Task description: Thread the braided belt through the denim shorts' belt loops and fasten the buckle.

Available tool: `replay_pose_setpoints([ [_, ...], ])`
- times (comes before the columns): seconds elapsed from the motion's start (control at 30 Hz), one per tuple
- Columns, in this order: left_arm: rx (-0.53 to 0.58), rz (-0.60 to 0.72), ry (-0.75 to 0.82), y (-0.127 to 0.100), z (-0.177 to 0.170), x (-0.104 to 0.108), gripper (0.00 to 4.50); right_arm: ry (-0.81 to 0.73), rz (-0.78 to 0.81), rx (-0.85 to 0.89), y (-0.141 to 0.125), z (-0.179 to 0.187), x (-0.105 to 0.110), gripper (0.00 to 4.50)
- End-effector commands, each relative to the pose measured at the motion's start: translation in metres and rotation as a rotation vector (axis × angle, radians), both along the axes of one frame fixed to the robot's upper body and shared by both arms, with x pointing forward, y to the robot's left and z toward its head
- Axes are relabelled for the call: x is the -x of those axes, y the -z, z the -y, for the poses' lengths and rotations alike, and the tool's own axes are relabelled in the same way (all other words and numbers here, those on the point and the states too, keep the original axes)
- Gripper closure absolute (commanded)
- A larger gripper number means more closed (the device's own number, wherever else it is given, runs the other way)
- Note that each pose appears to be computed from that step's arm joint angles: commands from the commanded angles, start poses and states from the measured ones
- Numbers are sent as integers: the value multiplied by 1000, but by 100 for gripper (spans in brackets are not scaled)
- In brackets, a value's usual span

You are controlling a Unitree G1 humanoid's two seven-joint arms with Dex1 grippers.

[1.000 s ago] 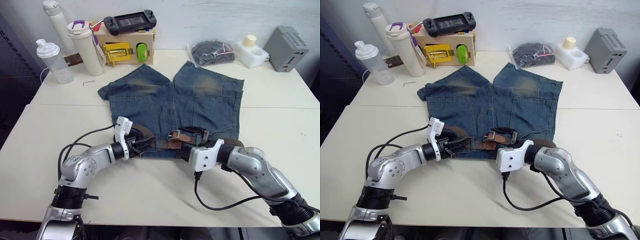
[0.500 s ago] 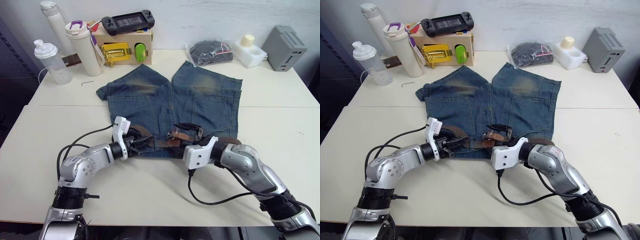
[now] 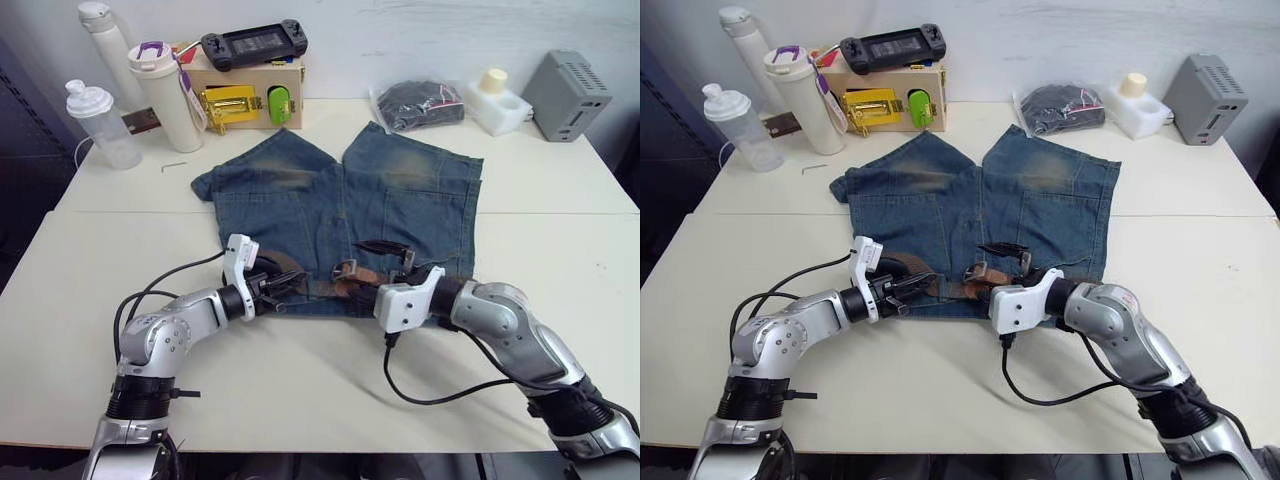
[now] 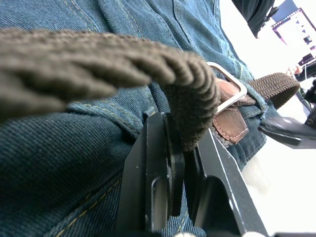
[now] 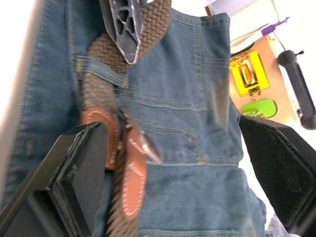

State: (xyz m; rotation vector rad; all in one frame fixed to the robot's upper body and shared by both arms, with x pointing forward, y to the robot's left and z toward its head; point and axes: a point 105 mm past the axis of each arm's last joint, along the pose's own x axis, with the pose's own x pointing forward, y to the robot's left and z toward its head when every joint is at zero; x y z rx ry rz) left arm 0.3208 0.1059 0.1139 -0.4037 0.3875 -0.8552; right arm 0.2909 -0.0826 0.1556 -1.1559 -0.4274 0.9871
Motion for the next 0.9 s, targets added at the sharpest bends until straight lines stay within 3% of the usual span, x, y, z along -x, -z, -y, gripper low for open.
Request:
replay_pose_setpoints([
  [0.03,4,17,19,-3,3,3,450,-29,35,18,-5,-1,5,4],
  [0.23,0,21,20,-3,3,4,450,38,64,39,0,4,-8,4],
  [0.9,4,19,18,-4,1,4,450,120,56,-5,-3,21,-18,4],
])
